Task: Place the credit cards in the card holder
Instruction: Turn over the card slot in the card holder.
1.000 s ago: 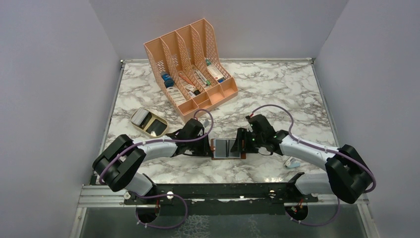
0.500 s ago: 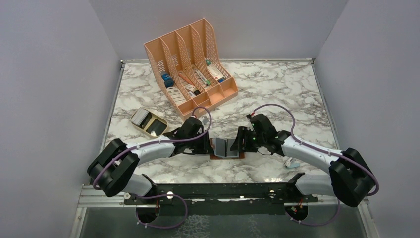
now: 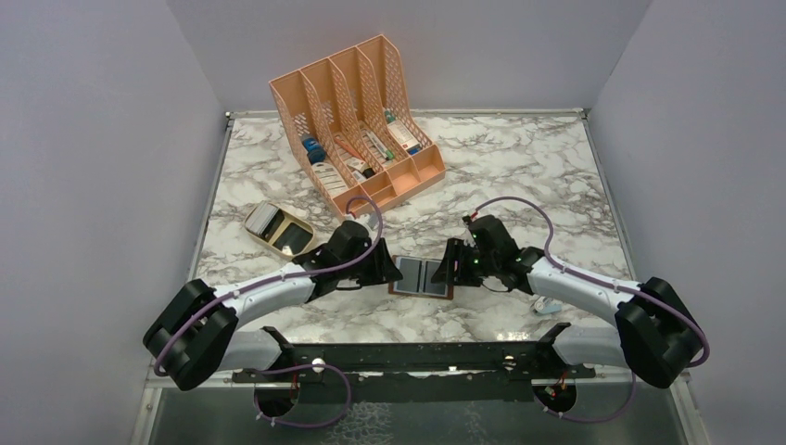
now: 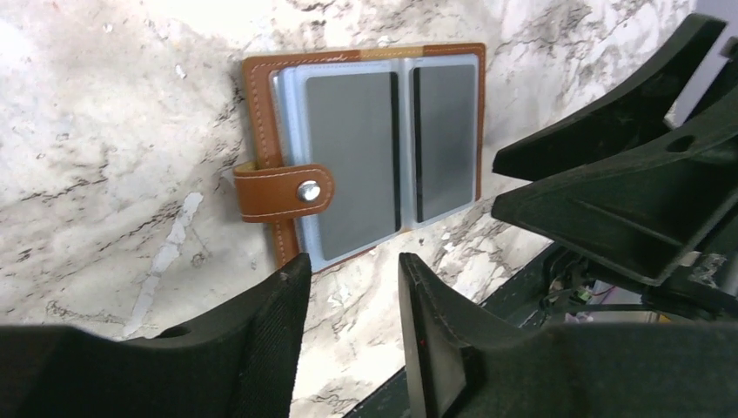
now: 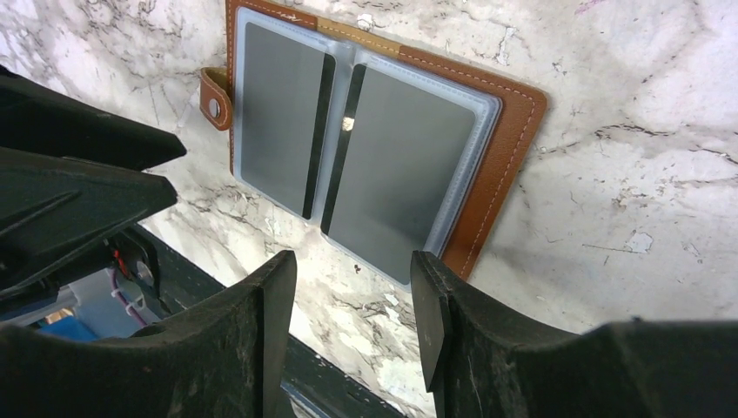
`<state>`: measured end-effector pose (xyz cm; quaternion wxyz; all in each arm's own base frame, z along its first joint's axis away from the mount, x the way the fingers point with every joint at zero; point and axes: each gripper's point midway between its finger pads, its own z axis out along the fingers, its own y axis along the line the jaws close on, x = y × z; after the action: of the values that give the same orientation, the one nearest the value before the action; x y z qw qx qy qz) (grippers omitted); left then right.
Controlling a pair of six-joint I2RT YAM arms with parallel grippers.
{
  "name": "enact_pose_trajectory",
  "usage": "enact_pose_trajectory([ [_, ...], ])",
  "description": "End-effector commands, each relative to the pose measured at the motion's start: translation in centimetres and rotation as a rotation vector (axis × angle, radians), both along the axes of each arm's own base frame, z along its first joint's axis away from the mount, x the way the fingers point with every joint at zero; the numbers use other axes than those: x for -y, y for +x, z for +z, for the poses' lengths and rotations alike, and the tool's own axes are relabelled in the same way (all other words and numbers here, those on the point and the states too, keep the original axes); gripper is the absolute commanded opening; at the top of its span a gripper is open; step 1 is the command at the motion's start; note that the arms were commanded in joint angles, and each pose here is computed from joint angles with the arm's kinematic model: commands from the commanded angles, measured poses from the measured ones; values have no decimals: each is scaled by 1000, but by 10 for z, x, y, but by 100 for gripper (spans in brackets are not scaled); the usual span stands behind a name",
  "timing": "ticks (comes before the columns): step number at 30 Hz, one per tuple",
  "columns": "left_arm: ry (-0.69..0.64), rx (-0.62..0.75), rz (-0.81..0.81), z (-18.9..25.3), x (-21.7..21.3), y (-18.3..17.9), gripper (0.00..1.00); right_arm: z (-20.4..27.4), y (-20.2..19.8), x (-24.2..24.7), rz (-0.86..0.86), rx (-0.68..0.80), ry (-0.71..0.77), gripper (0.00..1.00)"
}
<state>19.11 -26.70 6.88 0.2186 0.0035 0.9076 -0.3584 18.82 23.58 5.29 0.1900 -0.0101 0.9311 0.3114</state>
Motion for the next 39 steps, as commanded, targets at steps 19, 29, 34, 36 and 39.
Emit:
enact_pose_trajectory([
  [19,-112,44,-45,-2,16,-1,62,8,4,-3,0,33,17,51],
  [29,-139,21,-85,-4,27,-3,62,8,3,-6,15,31,27,51],
  [34,-126,2,-100,-12,27,-6,62,10,4,-6,18,36,25,51],
  [36,-121,-6,-99,-14,26,-6,62,11,4,-8,23,37,29,51],
  [39,-120,-5,-100,-16,27,-6,62,9,4,-7,25,33,22,51],
])
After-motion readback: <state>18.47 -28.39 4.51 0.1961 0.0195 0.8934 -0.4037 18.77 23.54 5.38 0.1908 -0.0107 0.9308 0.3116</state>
